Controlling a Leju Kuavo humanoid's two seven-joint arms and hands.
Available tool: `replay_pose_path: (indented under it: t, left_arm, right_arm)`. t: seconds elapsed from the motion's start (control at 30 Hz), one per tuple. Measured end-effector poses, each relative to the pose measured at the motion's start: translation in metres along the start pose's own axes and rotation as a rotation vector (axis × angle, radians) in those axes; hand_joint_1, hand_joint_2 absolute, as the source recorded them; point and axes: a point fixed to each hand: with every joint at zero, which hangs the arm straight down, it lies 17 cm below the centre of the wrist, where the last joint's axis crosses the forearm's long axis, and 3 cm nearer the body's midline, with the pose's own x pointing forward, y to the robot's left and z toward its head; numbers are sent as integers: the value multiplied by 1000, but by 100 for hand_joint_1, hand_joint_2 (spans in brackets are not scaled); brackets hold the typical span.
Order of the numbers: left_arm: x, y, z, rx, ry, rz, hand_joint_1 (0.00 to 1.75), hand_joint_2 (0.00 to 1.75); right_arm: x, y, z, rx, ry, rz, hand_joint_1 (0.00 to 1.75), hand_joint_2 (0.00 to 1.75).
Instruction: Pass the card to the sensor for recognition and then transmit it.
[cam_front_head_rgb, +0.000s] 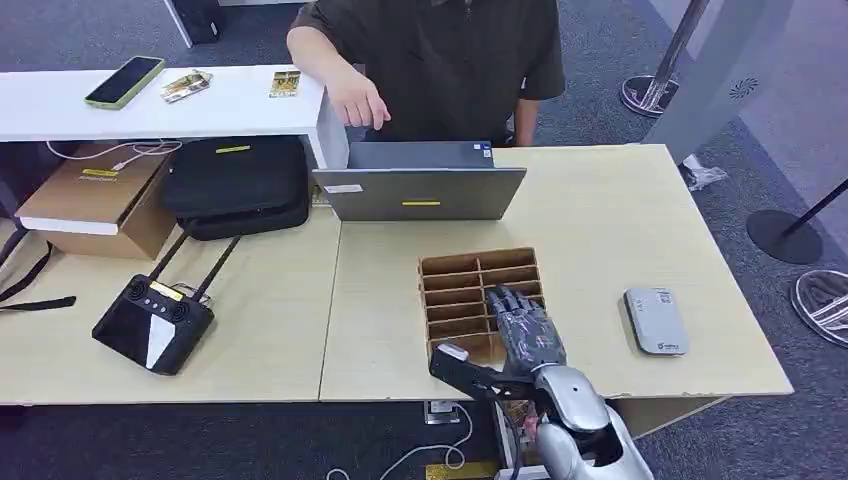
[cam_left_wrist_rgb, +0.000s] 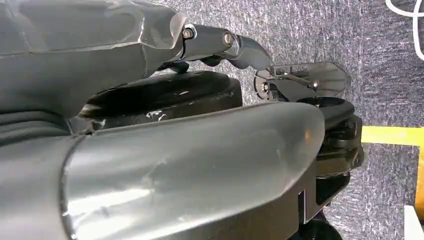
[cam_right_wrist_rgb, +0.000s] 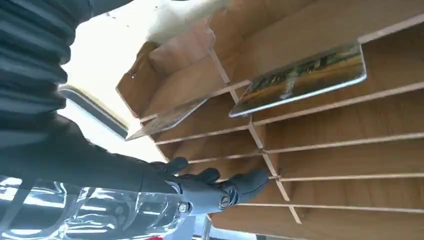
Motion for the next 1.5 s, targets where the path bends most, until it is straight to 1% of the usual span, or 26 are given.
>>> replay_pose_path:
  t: [0.3,0.43,0.63,0.77,0.9,1.03,1.17,1.3,1.5]
  left_arm:
    - [0,0,0,0,2,-5,0,0]
    - [0,0,0,0,3,-4,0,0]
    - [1,1,0,0,-13,12,0,0]
    - [1,0,0,-3,-25,31,0,0]
    - [1,0,0,-4,-29,43,0,0]
    - [1,0,0,-4,-29,45,0,0]
    - [1,0,0,-4,-29,45,0,0]
    - [1,1,0,-3,-27,54,0,0]
    - [1,2,0,1,-27,50,0,0]
  right_arm:
    - [-4,1,-4,-8,18,-18,0,175]
    - [-8,-3,-9,-36,21,-11,0,175]
    - [8,-30,-11,-126,-33,-8,0,175]
    - [14,-59,-6,-198,-47,16,0,175]
    - [6,-89,3,-264,-44,54,0,175]
    - [-5,-103,12,-292,-36,63,0,175]
    - [-6,-105,13,-296,-34,66,0,175]
    - [-33,-111,18,-300,-39,109,0,175]
    - [-51,-95,22,-251,-25,134,0,175]
